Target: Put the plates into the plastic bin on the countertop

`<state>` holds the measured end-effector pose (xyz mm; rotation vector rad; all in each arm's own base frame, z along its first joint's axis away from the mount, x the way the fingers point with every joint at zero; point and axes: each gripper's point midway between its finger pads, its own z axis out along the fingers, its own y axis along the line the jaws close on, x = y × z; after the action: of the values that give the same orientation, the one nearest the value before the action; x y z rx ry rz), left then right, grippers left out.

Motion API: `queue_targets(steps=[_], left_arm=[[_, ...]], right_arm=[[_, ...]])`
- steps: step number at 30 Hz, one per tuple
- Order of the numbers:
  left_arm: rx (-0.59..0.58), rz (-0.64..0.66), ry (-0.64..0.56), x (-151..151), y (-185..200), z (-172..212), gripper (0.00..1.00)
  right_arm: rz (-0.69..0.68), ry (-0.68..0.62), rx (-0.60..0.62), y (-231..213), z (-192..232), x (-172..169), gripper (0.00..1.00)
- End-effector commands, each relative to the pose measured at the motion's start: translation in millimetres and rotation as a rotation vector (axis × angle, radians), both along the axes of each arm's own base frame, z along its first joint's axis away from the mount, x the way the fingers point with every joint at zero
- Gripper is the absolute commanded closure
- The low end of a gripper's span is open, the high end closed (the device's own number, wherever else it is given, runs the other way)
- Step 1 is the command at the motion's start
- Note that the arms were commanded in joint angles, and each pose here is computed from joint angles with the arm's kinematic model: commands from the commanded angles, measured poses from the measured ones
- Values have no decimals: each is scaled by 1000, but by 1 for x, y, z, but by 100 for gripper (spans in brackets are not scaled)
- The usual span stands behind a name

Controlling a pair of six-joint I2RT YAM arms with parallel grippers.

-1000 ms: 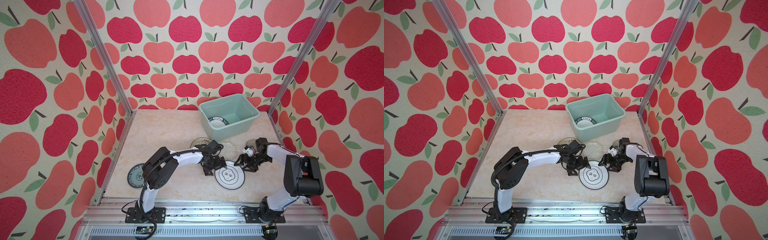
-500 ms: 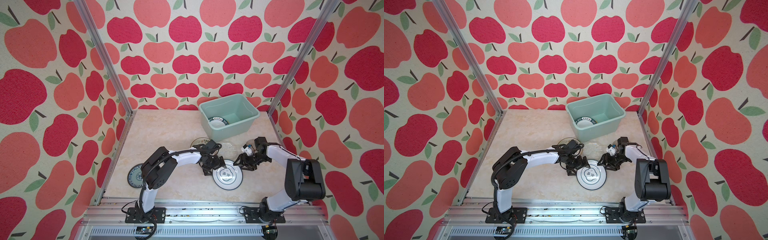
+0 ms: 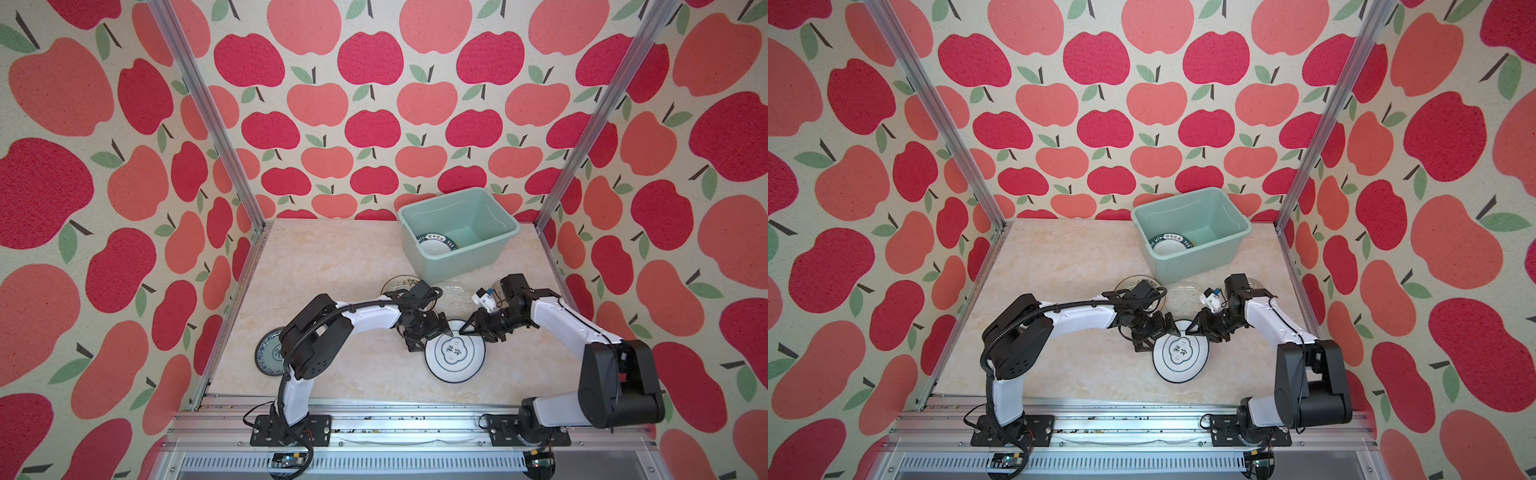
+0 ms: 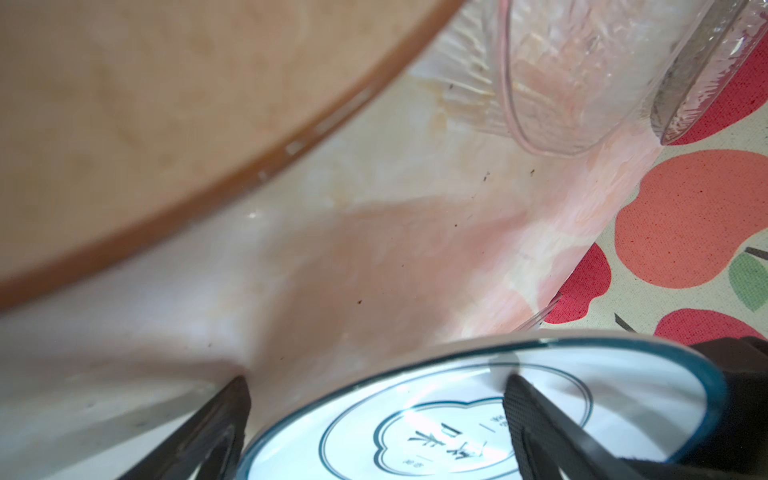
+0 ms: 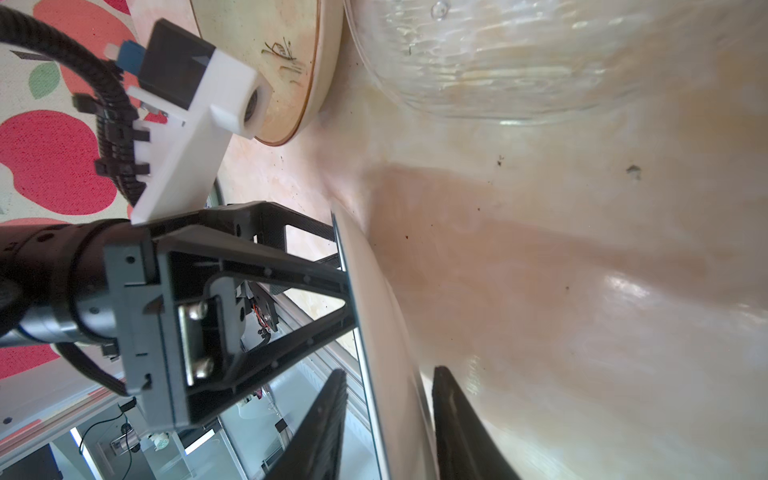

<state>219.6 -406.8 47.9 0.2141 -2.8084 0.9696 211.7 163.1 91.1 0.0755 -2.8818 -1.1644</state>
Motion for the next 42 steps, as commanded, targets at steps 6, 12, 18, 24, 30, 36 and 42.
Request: queue_targets(steps=[6, 12, 18, 24, 30, 36, 42], left_arm=[[29, 32, -31, 3, 7, -2, 2], [37, 64, -77, 10, 19, 20, 2], [38, 110, -309, 32, 60, 115, 1], [61, 211, -644, 47, 144, 227, 1], [-1, 435, -792, 52, 236, 280, 1], [77, 549, -739, 59, 300, 266, 1], [93, 605, -676, 85, 322, 248, 1]], right_arm=[[0, 13, 41, 8, 17, -12, 83], [4, -16, 10, 3, 34, -12, 96], [-25, -149, 5, 3, 87, 7, 100], [-99, -351, 47, 5, 174, 50, 100], [-260, -531, 96, 5, 249, 127, 100], [-416, -629, 137, 4, 274, 216, 100], [-438, -640, 79, 7, 241, 292, 100]])
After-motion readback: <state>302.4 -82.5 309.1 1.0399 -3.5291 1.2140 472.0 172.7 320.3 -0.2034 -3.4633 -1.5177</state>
